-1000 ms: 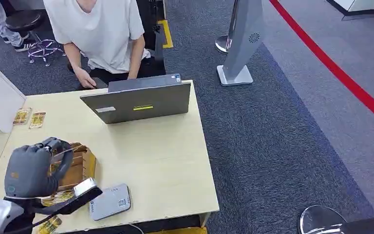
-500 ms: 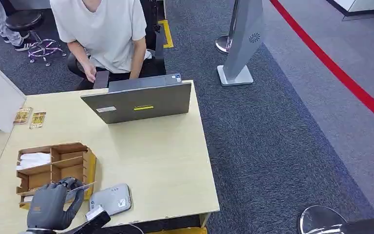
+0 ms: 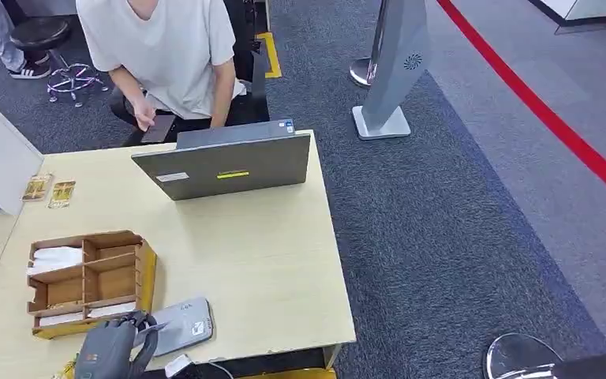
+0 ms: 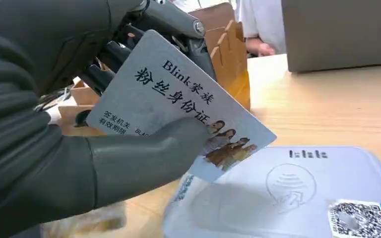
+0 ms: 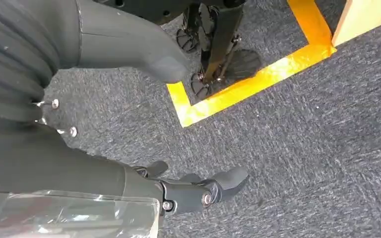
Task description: Pass the card to the sensor for recognition and then transmit it.
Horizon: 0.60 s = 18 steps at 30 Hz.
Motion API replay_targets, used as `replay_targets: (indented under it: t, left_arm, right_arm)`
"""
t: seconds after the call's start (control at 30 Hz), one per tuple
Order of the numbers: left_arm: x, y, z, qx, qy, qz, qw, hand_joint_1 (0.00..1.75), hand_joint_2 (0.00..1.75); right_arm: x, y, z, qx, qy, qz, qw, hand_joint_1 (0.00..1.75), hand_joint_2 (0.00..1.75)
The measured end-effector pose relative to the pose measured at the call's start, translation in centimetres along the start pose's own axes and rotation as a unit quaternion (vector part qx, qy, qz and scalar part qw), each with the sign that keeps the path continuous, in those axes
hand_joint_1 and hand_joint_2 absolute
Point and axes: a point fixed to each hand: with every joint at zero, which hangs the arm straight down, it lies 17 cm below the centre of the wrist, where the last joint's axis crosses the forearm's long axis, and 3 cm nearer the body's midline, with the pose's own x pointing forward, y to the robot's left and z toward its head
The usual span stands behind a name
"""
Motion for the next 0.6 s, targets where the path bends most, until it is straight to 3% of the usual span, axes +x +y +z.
replay_targets:
  t: [0.43,0.6]
  left_arm:
    - [-0.3,-0.8,0.4,-0.003,0.002,-0.009,1.000,1.75,1.75]
    - [0.0,1.5,0.6,0.055,0.008,-0.006,0.998,1.75,1.75]
  right_arm:
    - [-0.3,0.1,0.0,-0.003,0.001,-0.008,1.000,0.00,1.75]
    - [-0.5,-0.3,-0.1,-0.012,0.004,-0.015,1.000,0.00,1.75]
